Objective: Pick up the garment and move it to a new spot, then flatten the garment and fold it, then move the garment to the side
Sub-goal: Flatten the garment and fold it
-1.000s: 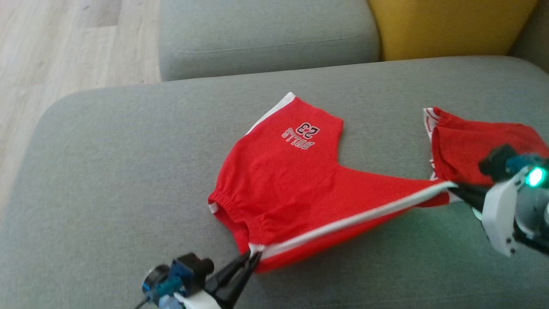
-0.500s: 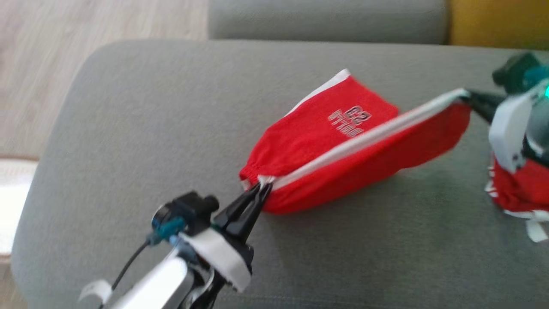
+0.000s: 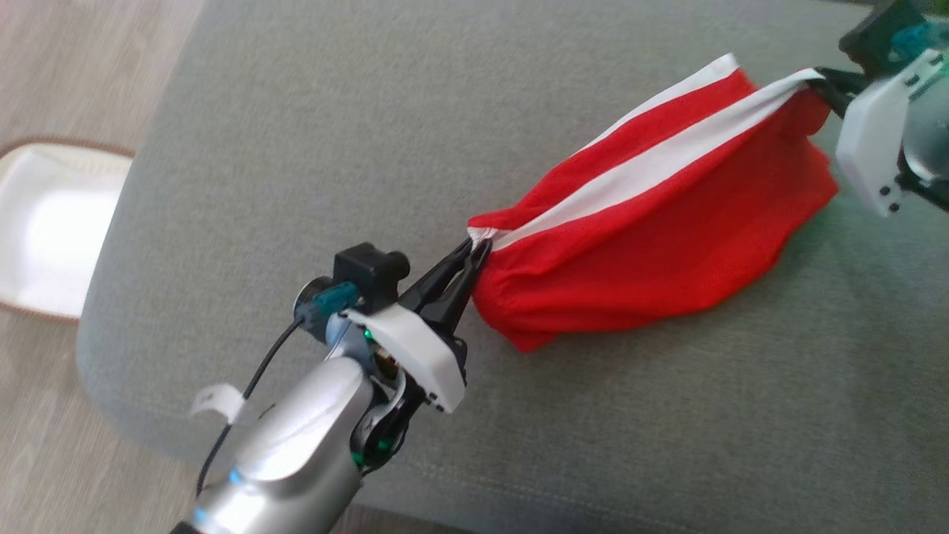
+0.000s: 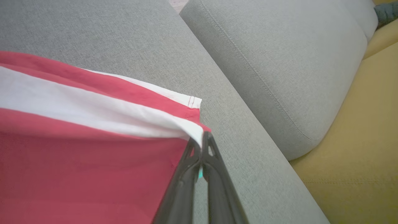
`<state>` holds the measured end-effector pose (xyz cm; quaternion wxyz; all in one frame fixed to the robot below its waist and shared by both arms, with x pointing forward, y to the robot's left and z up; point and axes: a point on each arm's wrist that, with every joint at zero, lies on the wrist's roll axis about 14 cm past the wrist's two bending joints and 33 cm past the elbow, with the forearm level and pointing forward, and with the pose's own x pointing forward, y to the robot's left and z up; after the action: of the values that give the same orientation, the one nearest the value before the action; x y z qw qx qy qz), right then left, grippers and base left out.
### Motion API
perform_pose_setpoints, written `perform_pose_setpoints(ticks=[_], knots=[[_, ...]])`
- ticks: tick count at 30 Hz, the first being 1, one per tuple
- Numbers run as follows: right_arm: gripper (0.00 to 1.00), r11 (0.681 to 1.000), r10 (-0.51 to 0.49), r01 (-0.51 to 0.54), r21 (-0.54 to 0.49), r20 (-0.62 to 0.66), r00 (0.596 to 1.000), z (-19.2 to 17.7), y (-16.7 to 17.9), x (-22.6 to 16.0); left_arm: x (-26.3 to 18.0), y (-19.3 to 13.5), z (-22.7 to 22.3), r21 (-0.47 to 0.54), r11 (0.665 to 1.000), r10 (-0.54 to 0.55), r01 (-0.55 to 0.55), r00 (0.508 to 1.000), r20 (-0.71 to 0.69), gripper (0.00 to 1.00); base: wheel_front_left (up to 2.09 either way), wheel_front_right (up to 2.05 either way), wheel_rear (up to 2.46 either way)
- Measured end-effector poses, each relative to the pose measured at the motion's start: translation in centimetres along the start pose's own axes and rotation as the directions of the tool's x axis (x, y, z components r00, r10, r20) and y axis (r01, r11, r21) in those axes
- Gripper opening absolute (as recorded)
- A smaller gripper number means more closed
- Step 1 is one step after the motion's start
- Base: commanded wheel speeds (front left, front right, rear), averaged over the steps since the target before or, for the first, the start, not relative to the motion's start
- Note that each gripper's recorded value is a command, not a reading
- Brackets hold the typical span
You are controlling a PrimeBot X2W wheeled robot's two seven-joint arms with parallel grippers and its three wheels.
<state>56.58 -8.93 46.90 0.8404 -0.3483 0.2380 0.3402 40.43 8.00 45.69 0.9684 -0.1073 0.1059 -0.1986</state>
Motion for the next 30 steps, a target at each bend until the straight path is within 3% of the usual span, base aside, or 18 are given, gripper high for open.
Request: perform_pose_setpoints(ticks=[12,13,14,15,16,20,25,30], knots=[[0.0,0.997,0.054,-0.056,-0.057,-0.034,0.998,-0.5,1.4,5.6,2.0,2.7,-2.2,-0.028,0.998,0.05,-0.052,0.997,-0.051,0.0,0.0,0.0,0.0],[0.51,0.996,0.056,-0.059,-0.061,-0.038,0.998,-0.6,1.5,5.9,2.1,2.9,-2.3,-0.029,0.998,0.054,-0.055,0.997,-0.056,0.0,0.0,0.0,0.0],[1.0,0.996,0.057,-0.06,-0.067,-0.037,0.998,-0.6,1.6,6.1,2.1,3.0,-2.6,-0.031,0.998,0.058,-0.06,0.996,-0.063,0.19,0.0,0.0,0.0],[1.0,0.996,0.057,-0.059,-0.068,-0.031,0.998,-0.6,1.6,6.3,2.1,3.1,-2.8,-0.033,0.997,0.061,-0.064,0.996,-0.069,0.48,0.0,0.0,0.0],[1.0,0.996,0.054,-0.056,-0.067,-0.023,0.998,-0.6,1.5,6.5,2.1,3.2,-3.0,-0.034,0.997,0.064,-0.067,0.995,-0.074,1.0,0.0,0.0,0.0],[1.0,0.998,0.033,-0.031,-0.057,0.033,0.999,0.4,0.8,6.3,2.2,3.5,-3.0,-0.03,0.997,0.071,-0.073,0.995,-0.076,1.0,0.0,0.0,0.0],[1.0,0.999,-0.016,0.012,0.03,0.139,0.99,1.9,-0.4,4.9,2.2,4.0,-1.9,-0.013,0.996,0.093,-0.094,0.995,-0.047,1.0,0.0,0.0,0.0],[1.0,0.99,-0.093,0.055,0.134,0.302,0.949,5.1,-1.8,1.9,1.4,4.8,-0.3,-0.014,0.989,0.148,-0.148,0.989,0.012,1.0,0.0,0.0,0.0]])
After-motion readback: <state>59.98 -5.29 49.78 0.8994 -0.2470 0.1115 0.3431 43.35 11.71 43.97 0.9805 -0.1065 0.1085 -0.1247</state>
